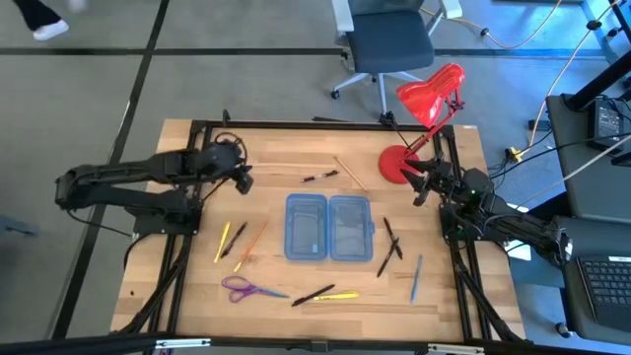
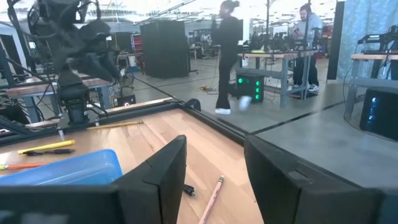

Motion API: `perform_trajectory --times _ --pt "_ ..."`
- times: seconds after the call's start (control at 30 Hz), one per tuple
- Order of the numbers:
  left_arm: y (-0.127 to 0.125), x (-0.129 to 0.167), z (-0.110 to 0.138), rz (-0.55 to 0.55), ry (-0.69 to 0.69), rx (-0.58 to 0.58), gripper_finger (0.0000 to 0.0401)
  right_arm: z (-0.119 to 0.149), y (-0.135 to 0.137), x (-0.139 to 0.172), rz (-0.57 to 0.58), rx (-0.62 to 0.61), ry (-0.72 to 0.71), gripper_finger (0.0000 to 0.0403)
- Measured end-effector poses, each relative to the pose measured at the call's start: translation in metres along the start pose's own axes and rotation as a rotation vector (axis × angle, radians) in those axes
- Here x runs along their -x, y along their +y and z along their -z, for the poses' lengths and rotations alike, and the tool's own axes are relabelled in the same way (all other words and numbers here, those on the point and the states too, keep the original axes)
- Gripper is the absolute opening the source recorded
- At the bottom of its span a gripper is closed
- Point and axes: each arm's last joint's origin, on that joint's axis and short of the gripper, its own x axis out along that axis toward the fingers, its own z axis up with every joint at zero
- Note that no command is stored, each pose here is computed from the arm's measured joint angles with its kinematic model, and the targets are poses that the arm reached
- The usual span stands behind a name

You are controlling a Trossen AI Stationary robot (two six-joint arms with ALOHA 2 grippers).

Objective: Pick & place school supplies into a supply box
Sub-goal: Put the black pen into the blue supply box

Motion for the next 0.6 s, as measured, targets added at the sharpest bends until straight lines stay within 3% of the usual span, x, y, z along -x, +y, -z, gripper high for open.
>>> perform_trajectory --times 0.23,0.6 --pt "0.015 -0.014 -0.015 -0.101 0.103 0.059 0.0148 0.0 0.0 0.0 0.0 -0.003 0.0 0.0167" --pt "0.034 -0.036 -0.02 -0.079 0.227 0.095 0.0148 0.0 0.0 0.0 0.0 -0.001 0.001 0.0167"
